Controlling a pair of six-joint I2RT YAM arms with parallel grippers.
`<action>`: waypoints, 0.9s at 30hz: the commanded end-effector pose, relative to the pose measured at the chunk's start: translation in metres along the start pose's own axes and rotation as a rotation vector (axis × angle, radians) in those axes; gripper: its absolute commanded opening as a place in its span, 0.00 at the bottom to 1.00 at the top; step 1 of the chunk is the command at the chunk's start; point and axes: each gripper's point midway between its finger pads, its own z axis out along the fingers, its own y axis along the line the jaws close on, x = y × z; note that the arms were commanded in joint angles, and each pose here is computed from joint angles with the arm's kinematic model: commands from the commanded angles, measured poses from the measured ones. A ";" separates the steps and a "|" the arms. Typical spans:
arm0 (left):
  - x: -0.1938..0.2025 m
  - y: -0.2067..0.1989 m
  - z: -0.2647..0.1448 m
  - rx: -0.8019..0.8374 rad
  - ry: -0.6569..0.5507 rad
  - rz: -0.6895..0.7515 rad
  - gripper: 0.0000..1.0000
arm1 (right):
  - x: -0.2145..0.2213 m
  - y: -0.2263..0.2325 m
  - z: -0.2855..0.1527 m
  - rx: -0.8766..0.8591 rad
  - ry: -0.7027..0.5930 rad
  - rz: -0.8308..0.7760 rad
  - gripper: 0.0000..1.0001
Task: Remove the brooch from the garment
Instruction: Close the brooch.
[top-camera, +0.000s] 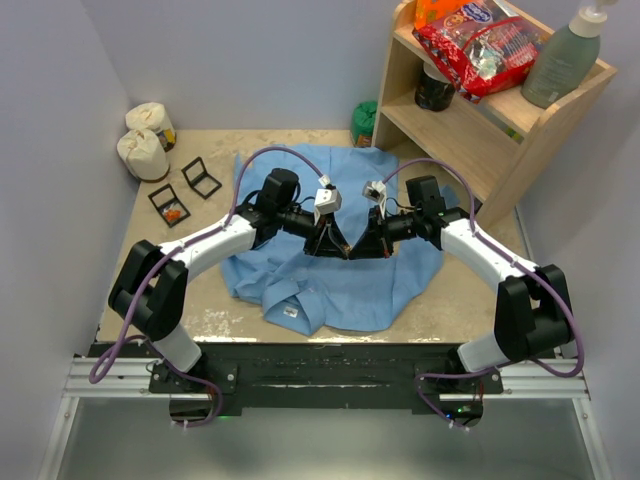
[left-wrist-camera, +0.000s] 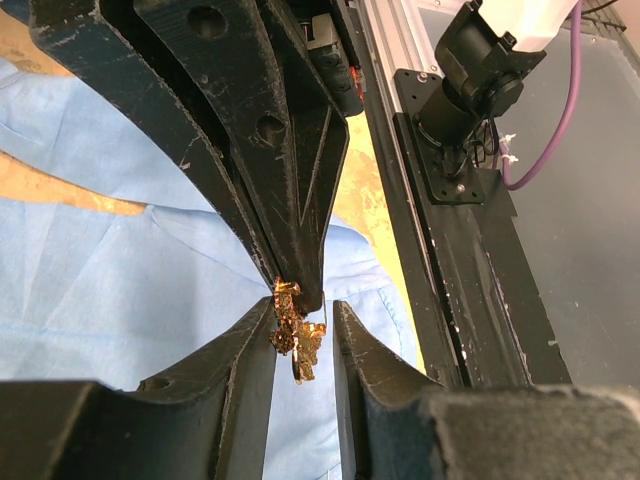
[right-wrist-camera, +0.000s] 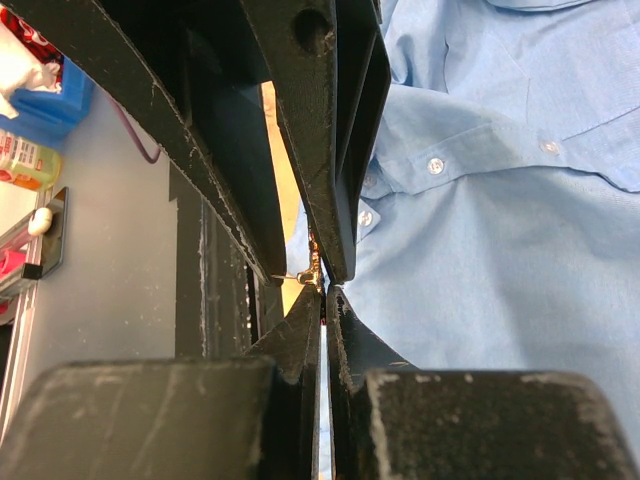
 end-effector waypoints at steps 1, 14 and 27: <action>-0.014 -0.012 -0.006 0.029 -0.026 0.037 0.33 | -0.010 0.004 -0.007 0.016 -0.026 -0.033 0.00; -0.014 -0.008 -0.006 0.008 -0.026 0.035 0.23 | -0.010 0.006 -0.007 0.007 -0.027 -0.040 0.00; -0.017 -0.010 -0.005 0.026 -0.034 0.031 0.12 | -0.010 0.007 -0.008 0.018 -0.027 -0.064 0.00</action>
